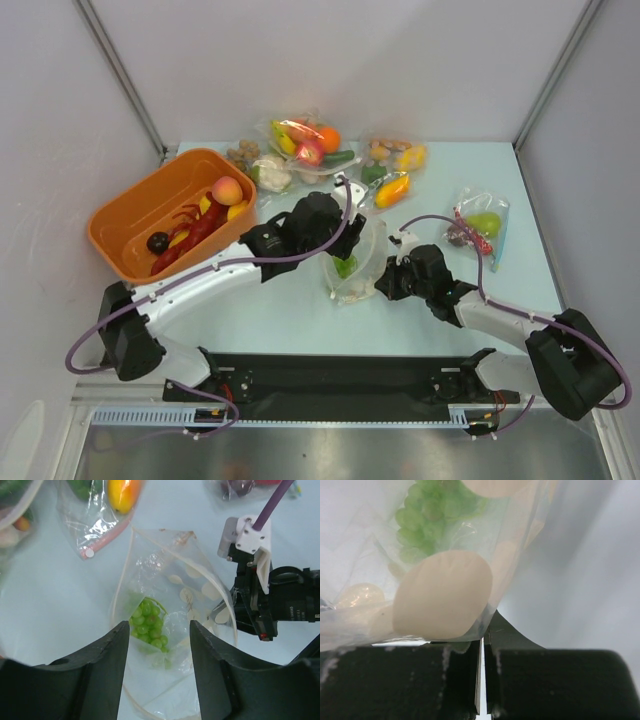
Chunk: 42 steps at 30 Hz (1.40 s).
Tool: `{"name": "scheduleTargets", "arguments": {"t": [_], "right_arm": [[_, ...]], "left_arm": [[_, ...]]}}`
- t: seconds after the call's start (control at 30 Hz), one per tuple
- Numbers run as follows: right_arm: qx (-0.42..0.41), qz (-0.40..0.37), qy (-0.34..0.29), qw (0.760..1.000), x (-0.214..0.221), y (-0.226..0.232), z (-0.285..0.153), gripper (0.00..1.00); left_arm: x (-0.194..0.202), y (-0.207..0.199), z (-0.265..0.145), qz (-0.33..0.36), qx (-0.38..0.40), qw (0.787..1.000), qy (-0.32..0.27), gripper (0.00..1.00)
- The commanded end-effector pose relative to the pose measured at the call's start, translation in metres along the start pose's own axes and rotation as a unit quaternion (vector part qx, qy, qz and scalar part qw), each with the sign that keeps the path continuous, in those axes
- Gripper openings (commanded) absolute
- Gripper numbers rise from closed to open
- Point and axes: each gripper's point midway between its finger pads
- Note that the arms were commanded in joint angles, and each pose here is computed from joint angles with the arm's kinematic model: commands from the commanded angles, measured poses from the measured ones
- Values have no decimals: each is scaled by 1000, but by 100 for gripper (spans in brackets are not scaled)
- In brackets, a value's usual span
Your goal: Open the zip-top bag and remove the fake food
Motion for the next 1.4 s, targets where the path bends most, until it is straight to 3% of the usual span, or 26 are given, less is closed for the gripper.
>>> {"name": "scheduleTargets", "arguments": {"t": [0.0,0.6,1.0,1.2,1.37], "right_arm": [[-3,-7,-17,1000,-8,1,-3,0],[-1,-5,-16,1000,-6,-2,-3,0],[-3,-6,-17,1000,-6,-3,-4,0],[-4,-5,-16,1000,-7,-4,-3,0],[-5,-5,-15,1000,-6,-4,-2,0]], "left_arm": [[10,-11,8,-14,17,1000,13,55],[91,-37,74,-15,39,989,142,53],[137,-17,90,10,-30,978,205,55],[151,-15,94,10,-43,974,221,57],[166,-24,103,5,-26,972,234,65]]}}
Point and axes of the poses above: each gripper's point midway between its finger pads, its own z axis out along the fingers, its own y axis along the line the jaws close on, x = y × z, and after that the axes turned 10 degrees about z, right-handed
